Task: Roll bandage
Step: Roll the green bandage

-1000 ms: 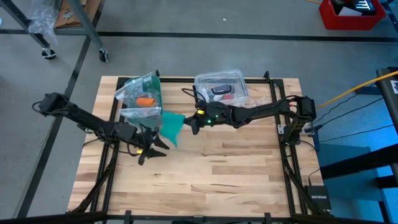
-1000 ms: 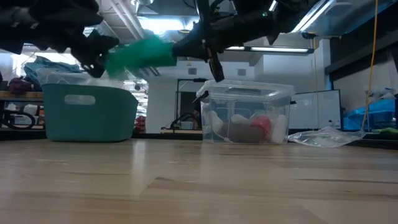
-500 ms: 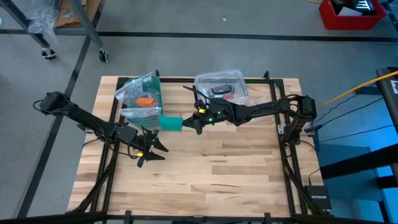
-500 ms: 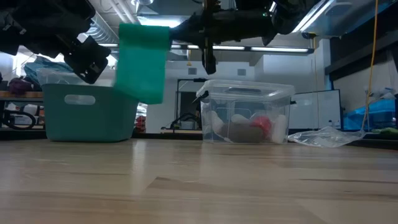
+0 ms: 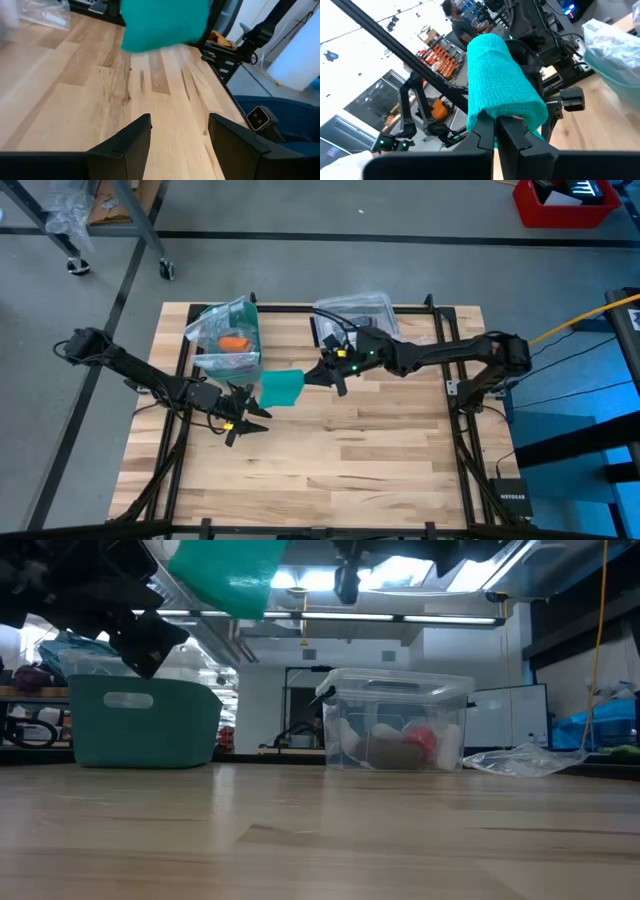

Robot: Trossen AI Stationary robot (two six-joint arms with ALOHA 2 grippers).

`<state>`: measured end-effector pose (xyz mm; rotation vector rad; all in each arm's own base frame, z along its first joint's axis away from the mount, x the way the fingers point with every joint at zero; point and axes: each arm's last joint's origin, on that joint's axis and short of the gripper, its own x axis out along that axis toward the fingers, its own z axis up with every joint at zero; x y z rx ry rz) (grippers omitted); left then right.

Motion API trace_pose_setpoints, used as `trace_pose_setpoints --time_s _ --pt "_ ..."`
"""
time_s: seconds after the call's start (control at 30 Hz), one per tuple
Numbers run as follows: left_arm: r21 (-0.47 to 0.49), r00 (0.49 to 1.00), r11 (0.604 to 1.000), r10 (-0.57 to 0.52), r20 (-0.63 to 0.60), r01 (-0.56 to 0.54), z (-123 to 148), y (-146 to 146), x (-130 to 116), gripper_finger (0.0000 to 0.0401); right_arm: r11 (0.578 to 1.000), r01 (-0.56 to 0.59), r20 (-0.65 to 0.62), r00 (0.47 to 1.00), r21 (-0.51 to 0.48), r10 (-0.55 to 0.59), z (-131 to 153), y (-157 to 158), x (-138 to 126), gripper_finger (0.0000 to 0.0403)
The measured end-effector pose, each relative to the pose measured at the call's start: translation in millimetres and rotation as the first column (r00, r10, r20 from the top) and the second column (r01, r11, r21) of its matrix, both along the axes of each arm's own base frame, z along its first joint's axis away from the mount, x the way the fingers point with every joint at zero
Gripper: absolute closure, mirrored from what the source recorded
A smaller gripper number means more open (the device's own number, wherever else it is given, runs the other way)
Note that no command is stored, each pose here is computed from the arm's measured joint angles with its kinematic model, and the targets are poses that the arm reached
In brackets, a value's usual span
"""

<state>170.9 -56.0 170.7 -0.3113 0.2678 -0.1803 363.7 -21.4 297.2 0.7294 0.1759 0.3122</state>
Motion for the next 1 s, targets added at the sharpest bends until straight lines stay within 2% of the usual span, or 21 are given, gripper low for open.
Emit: trace_pose_setpoints --time_s 0.2,0.37,0.57,1.0 --pt "-0.007 1.000 1.000 0.005 0.031 -0.005 3 0 1 0.0210 0.999 -0.007 -0.082 0.997 -0.032 0.004 -3 1 -5 0.0397" --pt "-0.011 0.995 0.998 0.065 0.073 -0.064 7 2 2 0.0210 1.000 -0.007 -0.136 0.991 -0.028 0.003 -9 1 -6 0.0397" --pt "0.035 0.989 0.991 0.130 0.078 -0.133 6 4 2 0.0210 0.999 -0.015 -0.121 0.993 -0.029 0.011 -7 4 -6 0.0397" --pt "0.026 0.987 0.989 0.143 0.075 -0.145 6 4 2 0.0210 0.999 -0.032 -0.122 0.992 -0.030 0.028 -7 13 -5 0.0397"
